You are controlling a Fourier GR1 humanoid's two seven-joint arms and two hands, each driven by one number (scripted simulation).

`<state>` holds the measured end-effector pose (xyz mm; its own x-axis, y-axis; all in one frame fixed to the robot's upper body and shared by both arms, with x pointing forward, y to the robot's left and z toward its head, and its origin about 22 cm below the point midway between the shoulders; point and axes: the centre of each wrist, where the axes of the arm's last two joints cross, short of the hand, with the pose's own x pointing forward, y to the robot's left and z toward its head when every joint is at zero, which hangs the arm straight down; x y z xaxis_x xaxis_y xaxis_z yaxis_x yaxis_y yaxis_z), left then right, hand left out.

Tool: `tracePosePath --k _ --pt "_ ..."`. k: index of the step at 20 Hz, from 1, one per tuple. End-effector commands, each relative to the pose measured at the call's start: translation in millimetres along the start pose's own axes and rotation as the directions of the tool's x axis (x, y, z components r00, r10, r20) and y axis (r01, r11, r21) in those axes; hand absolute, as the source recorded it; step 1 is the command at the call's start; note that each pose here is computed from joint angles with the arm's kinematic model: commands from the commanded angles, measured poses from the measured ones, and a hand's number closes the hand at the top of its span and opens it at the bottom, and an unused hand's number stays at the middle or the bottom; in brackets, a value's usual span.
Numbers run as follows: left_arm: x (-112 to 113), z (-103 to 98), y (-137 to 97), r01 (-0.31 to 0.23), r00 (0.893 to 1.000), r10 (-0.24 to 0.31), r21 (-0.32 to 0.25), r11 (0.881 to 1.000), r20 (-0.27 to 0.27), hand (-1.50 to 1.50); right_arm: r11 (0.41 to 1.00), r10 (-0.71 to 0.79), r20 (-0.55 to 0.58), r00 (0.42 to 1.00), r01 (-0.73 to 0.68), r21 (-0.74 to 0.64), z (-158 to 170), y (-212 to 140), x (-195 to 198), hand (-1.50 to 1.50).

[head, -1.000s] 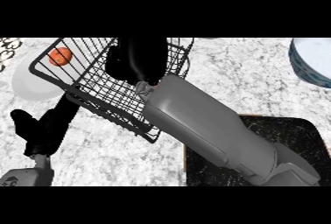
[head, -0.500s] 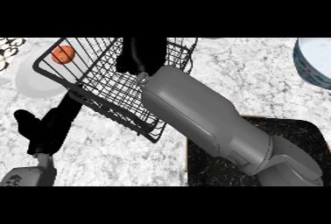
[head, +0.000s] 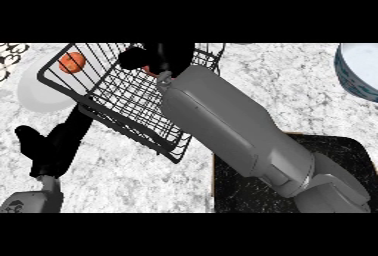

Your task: Pick the sweet potato from the tray and place it in the tiered basket

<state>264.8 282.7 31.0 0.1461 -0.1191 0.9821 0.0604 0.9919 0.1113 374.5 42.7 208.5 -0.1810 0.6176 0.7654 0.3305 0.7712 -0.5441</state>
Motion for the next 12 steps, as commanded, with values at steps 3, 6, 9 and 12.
tracePosePath --k 3,6,9,12 --pt "9.7 -0.5 -1.0 0.000 1.000 0.000 0.021 1.000 0.003 0.00 0.946 -0.305 -0.081 0.949 0.292 -0.141 -6.4 -17.4 2.6 -1.50" --pt "6.4 5.4 1.5 -0.009 1.000 0.009 0.030 1.000 0.001 0.00 0.898 -0.408 -0.077 0.910 0.385 -0.211 -13.6 -29.7 -0.2 -1.50" --pt "-8.7 8.1 9.1 -0.007 1.000 0.008 0.038 0.999 -0.017 0.00 0.875 -0.414 -0.031 0.910 0.389 -0.288 -20.4 -44.9 -17.5 -1.50" --pt "-0.8 14.1 15.0 -0.014 1.000 0.013 0.058 0.998 0.011 0.00 0.834 -0.451 -0.017 0.892 0.415 -0.364 -30.5 -73.5 -28.1 -1.50"
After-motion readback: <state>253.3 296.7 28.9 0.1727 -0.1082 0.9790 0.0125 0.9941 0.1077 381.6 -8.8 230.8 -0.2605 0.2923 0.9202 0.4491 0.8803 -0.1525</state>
